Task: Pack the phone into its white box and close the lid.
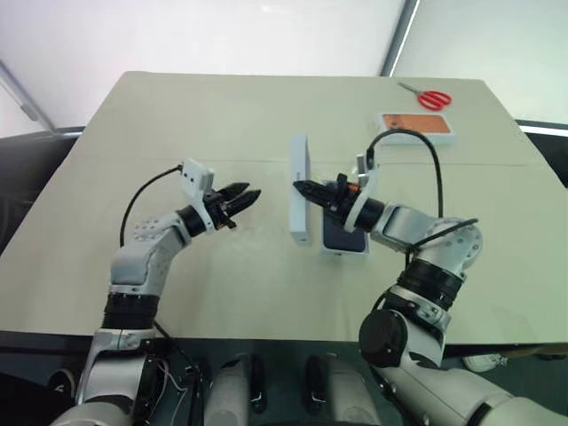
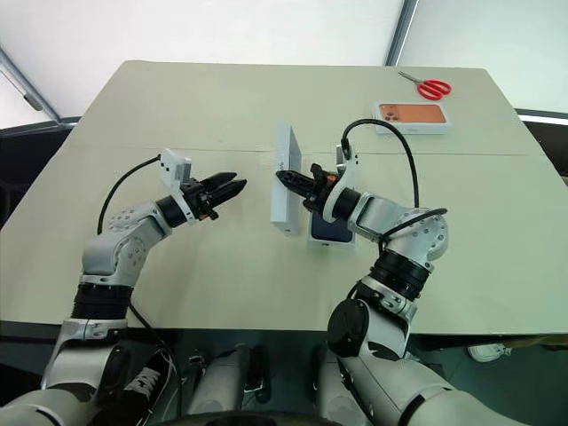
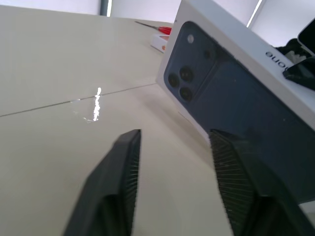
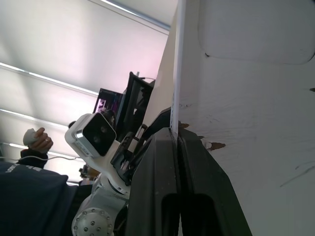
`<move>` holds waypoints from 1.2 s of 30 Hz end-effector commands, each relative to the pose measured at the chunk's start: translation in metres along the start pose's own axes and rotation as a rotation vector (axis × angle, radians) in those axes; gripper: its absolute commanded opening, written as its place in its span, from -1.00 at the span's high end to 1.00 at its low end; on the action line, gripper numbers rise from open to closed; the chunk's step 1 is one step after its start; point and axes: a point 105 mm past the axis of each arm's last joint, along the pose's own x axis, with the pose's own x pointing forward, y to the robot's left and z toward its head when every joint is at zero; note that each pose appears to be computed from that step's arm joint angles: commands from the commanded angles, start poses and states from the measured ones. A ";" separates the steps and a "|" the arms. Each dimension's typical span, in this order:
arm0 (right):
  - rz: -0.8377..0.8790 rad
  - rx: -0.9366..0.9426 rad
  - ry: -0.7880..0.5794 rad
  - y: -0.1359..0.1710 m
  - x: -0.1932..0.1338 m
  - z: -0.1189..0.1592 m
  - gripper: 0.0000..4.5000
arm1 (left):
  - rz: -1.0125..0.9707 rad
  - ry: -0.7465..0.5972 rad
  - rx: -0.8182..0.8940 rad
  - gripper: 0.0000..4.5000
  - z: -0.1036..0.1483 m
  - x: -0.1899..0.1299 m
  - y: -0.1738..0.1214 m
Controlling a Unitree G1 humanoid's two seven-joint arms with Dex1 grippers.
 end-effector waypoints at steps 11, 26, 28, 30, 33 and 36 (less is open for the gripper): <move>-0.028 0.062 -0.023 -0.011 -0.004 0.007 1.00 | -0.064 -0.009 0.015 0.96 -0.021 0.059 -0.037; -0.219 -0.347 -0.154 -0.016 -0.061 0.078 -0.99 | -0.139 0.007 -0.003 1.00 -0.033 0.083 -0.056; -0.288 -0.516 -0.145 -0.019 -0.075 0.091 -0.99 | -0.150 0.009 -0.006 1.00 -0.035 0.086 -0.060; -0.355 -0.696 -0.117 -0.021 -0.084 0.097 -0.99 | -0.168 0.012 -0.005 1.00 -0.036 0.091 -0.066; -0.460 -0.861 -0.116 -0.032 -0.094 0.109 -0.76 | -0.195 0.012 -0.025 1.00 -0.040 0.100 -0.075; -0.500 -0.945 -0.130 -0.038 -0.098 0.116 -0.18 | -0.211 0.020 -0.018 1.00 -0.043 0.107 -0.080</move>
